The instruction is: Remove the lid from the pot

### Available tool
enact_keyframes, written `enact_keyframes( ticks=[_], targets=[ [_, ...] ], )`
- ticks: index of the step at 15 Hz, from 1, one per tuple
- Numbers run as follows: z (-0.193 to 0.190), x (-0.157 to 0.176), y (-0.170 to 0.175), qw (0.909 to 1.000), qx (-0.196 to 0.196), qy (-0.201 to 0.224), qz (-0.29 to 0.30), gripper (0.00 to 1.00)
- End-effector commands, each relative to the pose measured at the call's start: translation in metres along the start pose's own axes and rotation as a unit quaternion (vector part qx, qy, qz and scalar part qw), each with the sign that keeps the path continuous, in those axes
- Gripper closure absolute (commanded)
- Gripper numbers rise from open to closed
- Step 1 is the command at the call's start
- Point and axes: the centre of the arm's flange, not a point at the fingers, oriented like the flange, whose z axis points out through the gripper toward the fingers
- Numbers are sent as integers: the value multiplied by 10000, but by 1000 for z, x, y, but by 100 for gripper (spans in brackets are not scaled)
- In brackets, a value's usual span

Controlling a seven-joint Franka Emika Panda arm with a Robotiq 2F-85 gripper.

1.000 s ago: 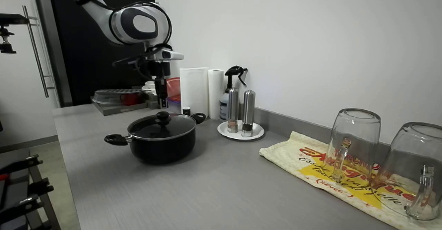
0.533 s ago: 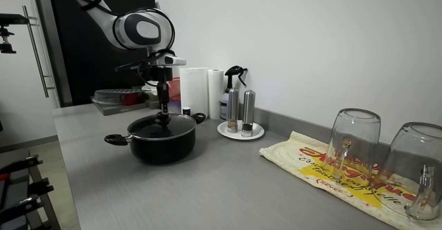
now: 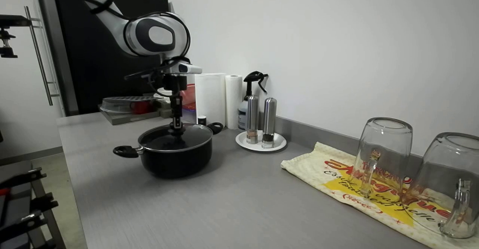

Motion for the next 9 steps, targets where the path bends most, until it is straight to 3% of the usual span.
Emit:
enact_keyframes(
  ticks=[1, 5, 9],
  targets=[
    [-1, 7, -2, 9999, 73, -65, 104, 75],
    [-22, 9, -2, 9998, 166, -15, 106, 75],
    [-90, 20, 7, 9986, 317, 415, 127, 75]
  ],
)
